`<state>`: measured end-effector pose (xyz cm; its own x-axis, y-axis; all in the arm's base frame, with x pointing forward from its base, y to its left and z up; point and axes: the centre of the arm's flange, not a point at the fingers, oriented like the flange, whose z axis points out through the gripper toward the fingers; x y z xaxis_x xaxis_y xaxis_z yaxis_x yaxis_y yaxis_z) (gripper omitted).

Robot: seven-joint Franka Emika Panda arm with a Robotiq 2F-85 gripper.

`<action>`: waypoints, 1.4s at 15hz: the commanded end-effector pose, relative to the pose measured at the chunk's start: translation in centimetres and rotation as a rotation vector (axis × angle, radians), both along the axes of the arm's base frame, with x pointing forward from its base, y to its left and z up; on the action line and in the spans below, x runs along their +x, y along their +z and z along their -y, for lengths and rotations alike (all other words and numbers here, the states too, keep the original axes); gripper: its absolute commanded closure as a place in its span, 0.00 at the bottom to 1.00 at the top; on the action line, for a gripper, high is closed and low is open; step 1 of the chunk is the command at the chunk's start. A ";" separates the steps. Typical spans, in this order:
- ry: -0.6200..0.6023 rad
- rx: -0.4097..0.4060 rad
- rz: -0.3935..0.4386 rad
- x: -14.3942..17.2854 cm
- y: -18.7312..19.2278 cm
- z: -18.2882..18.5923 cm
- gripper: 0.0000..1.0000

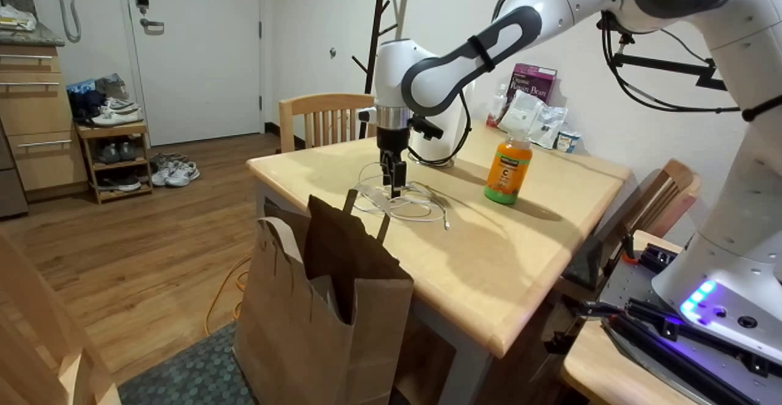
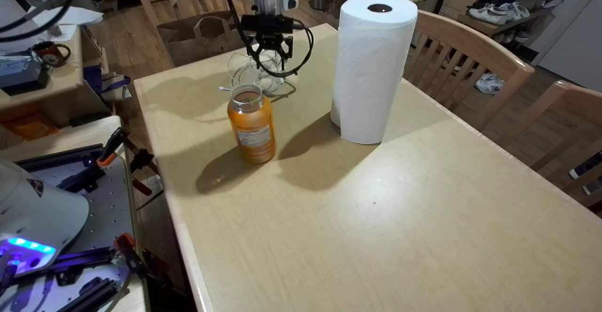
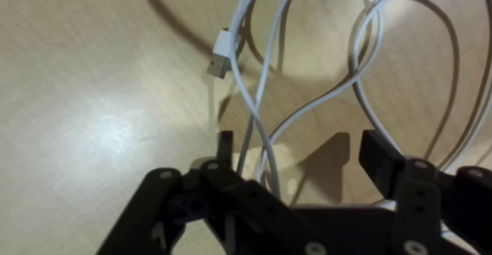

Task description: Put the cable in the paper bag

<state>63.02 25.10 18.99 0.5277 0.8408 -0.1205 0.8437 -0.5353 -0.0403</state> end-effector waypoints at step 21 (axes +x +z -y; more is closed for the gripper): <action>-0.172 0.138 -0.450 -7.6 10.2 -2.0 0.99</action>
<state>58.45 26.66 27.26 0.5750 0.7850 -0.2305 0.6811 -0.6154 -0.3968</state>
